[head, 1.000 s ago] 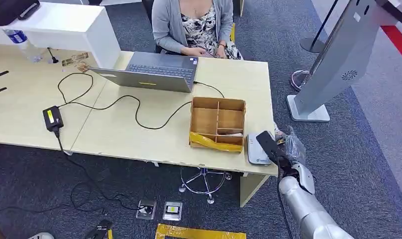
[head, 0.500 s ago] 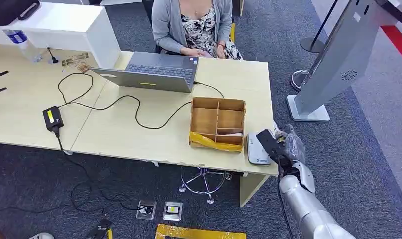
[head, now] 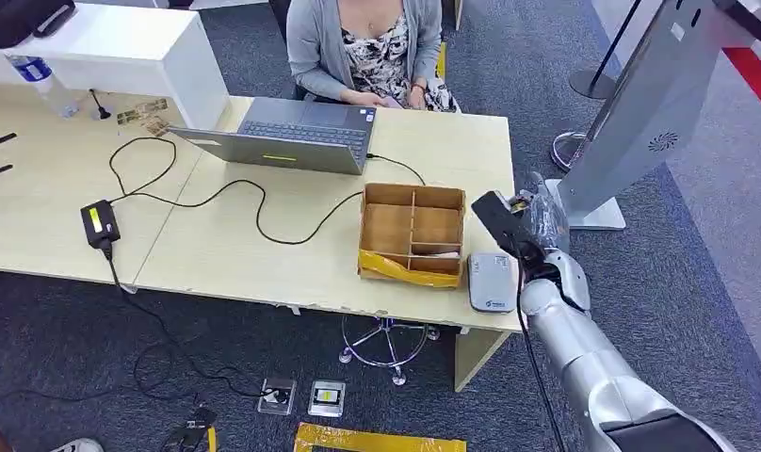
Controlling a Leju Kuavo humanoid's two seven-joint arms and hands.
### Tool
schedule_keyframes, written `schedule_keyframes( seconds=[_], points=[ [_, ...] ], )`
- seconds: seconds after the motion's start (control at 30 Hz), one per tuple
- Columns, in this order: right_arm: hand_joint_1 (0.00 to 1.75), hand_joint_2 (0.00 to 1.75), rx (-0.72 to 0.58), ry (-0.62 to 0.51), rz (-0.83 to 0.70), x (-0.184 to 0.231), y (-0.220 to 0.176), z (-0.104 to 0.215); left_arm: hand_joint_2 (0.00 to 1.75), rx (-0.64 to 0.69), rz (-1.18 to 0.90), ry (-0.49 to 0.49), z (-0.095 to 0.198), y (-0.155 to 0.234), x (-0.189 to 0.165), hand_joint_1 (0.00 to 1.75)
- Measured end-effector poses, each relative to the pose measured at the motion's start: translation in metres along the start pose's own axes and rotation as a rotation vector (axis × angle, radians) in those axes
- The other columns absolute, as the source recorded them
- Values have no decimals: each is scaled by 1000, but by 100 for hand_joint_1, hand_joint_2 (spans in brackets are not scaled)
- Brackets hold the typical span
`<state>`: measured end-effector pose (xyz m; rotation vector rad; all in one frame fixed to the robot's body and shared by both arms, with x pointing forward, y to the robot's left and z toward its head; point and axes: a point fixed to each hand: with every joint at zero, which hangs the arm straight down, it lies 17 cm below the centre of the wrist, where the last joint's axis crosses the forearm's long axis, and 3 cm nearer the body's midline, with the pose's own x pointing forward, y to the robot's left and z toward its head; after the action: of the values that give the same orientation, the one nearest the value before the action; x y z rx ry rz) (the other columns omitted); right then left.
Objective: Pass the card to the sensor for recognition and then transmit it.
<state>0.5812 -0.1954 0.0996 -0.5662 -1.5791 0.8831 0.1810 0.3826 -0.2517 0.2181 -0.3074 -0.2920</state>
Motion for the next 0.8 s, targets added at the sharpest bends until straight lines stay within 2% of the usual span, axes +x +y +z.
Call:
schedule_keyframes(
  seconds=[0.43,0.8],
  points=[
    [175,175,11,-90,33,54,2,-19,0,-15,-14,0,0,-2,4,0],
    [175,175,52,-112,35,86,19,-25,0,-24,-53,-20,0,-2,27,0]
  ],
)
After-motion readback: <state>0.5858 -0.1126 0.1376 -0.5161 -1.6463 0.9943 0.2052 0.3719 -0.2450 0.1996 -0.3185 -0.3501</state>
